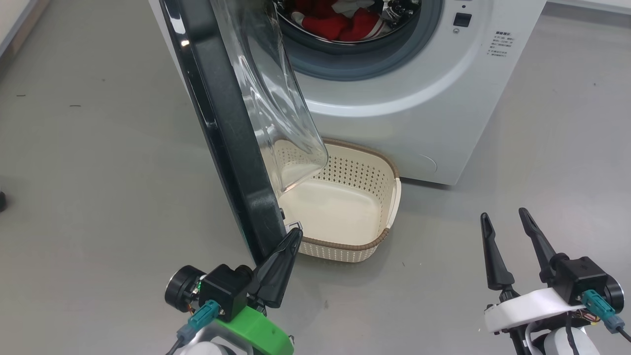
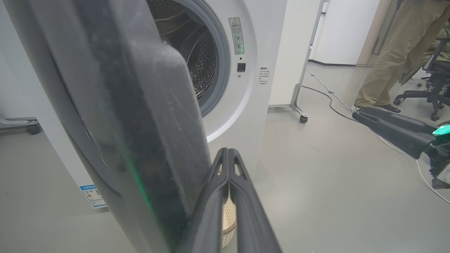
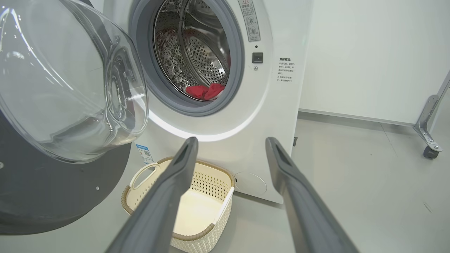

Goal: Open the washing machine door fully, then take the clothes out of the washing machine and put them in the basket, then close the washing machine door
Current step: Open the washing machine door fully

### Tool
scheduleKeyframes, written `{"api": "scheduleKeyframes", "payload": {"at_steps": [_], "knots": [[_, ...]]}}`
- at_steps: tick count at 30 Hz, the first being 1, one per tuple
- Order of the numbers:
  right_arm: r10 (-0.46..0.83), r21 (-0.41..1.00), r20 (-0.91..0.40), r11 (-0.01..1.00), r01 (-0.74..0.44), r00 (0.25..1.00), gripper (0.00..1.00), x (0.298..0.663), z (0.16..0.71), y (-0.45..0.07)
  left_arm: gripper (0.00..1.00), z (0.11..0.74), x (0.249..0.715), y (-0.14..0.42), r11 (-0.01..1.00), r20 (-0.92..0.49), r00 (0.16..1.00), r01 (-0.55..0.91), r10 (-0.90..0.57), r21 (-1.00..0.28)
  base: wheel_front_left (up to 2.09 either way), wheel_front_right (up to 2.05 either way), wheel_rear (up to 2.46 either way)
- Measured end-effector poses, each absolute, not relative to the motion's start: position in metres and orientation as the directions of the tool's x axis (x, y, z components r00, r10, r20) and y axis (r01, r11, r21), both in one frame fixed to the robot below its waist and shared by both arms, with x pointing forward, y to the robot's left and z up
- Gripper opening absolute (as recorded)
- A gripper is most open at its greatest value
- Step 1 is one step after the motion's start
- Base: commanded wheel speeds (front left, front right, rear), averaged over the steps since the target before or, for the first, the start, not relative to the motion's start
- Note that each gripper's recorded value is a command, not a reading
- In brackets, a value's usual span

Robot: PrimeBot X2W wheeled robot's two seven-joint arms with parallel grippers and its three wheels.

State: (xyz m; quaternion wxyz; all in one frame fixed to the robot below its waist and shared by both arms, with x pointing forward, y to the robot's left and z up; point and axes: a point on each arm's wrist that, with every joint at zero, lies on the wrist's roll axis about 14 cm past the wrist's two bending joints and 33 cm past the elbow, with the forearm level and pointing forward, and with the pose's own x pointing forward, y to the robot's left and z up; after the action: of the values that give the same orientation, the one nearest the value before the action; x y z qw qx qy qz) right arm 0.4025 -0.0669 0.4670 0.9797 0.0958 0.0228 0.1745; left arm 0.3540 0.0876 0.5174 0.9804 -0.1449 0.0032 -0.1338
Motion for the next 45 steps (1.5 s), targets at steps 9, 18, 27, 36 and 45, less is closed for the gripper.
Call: {"api": "scheduleKeyframes", "payload": {"at_steps": [9, 18, 27, 36, 45], "knots": [[0.342, 0.195, -0.008, 0.922, -0.334, 0.94, 1.0, 0.407, 0.468, -0.067, 0.0, 0.517, 0.352, 0.095, 0.93, 0.033, 0.973, 0.23, -0.23, -0.288, 0.0, 0.0, 0.0], [0.374, 0.195, -0.006, 0.91, -0.366, 0.927, 1.0, 0.41, 0.467, -0.054, 0.0, 0.516, 0.35, 0.114, 0.946, 0.031, 0.988, 0.153, -0.151, -0.286, 0.0, 0.0, 0.0], [0.404, 0.195, -0.005, 0.898, -0.395, 0.915, 1.0, 0.41, 0.467, -0.044, 0.0, 0.51, 0.349, 0.155, 0.963, 0.014, 1.0, -0.002, 0.006, -0.268, 0.0, 0.0, 0.0], [0.407, 0.198, -0.006, 0.896, -0.398, 0.913, 1.0, 0.41, 0.466, -0.043, 0.0, 0.508, 0.347, 0.184, 0.962, 0.018, 0.994, -0.096, 0.104, -0.256, 0.0, 0.0, 0.0], [0.4, 0.201, -0.007, 0.898, -0.39, 0.917, 1.0, 0.41, 0.466, -0.045, 0.0, 0.503, 0.342, 0.225, 0.943, 0.008, 0.973, -0.219, 0.229, -0.252, 0.0, 0.0, 0.0]]}}
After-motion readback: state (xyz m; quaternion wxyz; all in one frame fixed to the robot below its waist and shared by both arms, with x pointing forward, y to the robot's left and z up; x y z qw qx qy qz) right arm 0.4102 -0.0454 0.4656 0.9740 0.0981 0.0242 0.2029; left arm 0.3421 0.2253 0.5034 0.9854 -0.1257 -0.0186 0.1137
